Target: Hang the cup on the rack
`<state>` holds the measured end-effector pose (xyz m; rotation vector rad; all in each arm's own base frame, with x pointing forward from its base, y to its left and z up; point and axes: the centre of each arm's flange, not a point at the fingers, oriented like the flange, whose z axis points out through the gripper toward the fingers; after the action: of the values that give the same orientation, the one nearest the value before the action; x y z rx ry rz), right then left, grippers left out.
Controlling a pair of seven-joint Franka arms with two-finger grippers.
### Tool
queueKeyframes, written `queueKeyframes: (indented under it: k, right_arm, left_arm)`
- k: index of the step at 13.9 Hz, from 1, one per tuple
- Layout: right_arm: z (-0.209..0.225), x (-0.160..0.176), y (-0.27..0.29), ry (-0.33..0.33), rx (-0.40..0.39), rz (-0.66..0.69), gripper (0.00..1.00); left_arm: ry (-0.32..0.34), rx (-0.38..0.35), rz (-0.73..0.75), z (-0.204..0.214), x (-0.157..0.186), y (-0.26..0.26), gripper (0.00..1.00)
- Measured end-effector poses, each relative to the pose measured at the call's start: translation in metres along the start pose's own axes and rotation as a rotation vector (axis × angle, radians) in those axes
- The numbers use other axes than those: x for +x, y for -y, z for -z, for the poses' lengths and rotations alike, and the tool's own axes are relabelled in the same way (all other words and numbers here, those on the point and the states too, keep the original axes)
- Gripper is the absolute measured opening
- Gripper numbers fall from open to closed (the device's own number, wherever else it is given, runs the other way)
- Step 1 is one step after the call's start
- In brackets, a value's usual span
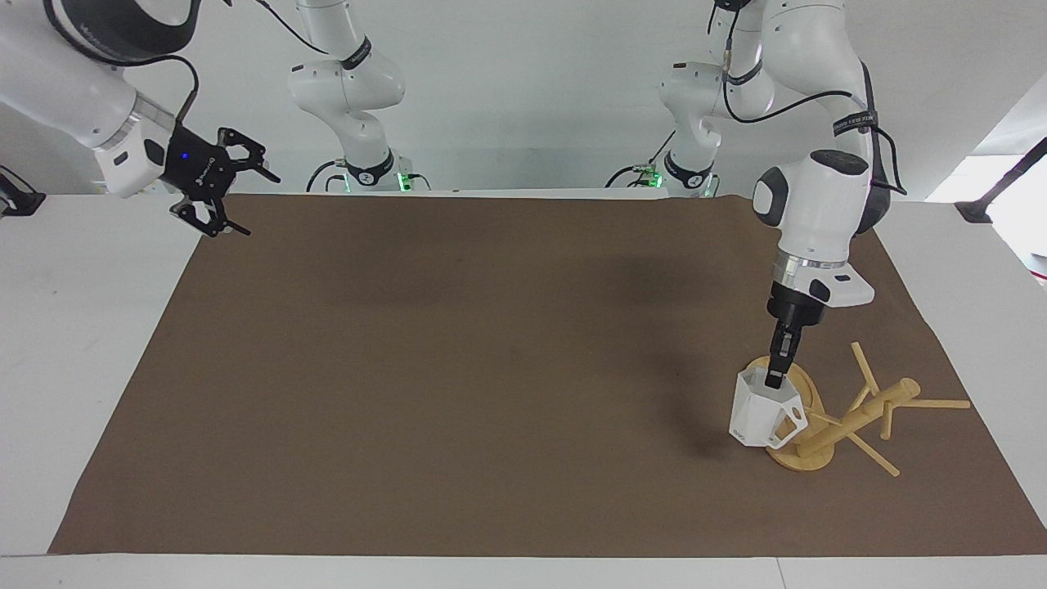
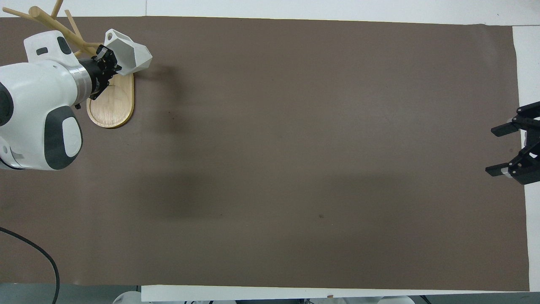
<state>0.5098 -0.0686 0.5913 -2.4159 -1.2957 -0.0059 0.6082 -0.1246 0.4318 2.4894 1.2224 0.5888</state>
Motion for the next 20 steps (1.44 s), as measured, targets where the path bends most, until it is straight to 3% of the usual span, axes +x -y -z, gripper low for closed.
queueKeyframes:
  k: [7,12,20]
  right_arm:
    - [-0.018,0.060,0.019,0.159,-0.239,-0.502,1.00]
    - [-0.012,0.030,0.007,0.199,-0.271,-0.772,1.00]
    - [-0.001,0.008,0.002,0.215,-0.303,-0.950,1.00]
  left_arm:
    - [-0.004,0.009,-0.021,0.001,0.008,0.008,0.05]
    - [-0.007,0.019,-0.046,0.000,0.016,0.016,0.05]
    - [-0.019,0.039,-0.052,0.000,0.038,0.034,0.05]
